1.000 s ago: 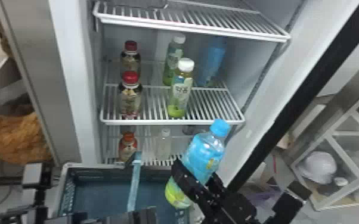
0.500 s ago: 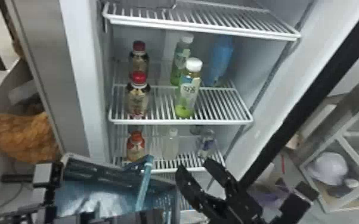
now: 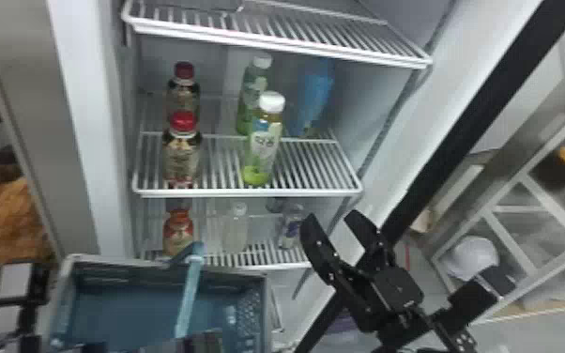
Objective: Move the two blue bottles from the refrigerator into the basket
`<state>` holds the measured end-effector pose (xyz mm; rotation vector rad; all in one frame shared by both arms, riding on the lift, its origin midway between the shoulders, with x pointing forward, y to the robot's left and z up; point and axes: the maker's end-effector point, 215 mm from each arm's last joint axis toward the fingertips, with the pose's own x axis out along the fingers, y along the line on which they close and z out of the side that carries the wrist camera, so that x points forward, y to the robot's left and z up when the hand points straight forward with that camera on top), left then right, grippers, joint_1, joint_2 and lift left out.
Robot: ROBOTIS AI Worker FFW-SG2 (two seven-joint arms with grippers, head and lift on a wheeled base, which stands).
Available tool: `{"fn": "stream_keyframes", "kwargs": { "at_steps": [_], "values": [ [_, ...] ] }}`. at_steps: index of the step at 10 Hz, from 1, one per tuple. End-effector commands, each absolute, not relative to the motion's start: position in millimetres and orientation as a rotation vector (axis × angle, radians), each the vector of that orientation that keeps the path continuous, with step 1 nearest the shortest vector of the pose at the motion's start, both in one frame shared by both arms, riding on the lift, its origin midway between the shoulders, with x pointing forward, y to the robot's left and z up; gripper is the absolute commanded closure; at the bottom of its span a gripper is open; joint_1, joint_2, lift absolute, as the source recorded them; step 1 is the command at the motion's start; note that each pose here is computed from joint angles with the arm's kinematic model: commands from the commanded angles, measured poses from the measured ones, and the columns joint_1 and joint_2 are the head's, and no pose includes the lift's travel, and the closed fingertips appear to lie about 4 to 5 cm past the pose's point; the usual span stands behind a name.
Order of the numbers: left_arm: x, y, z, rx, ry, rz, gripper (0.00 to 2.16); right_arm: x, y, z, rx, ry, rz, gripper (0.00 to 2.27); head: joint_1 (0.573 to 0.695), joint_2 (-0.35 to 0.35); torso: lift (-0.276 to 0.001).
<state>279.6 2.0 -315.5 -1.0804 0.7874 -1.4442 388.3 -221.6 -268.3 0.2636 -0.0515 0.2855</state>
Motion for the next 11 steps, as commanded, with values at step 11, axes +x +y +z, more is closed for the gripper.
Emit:
{"fn": "stream_keyframes", "kwargs": {
  "at_steps": [11],
  "values": [
    [276,-3,-316,-1.071,0.803,-1.457,1.17,495,-285,-253,0.157,-0.173,0.103,0.24,0.695,-0.35,0.0]
  ]
}}
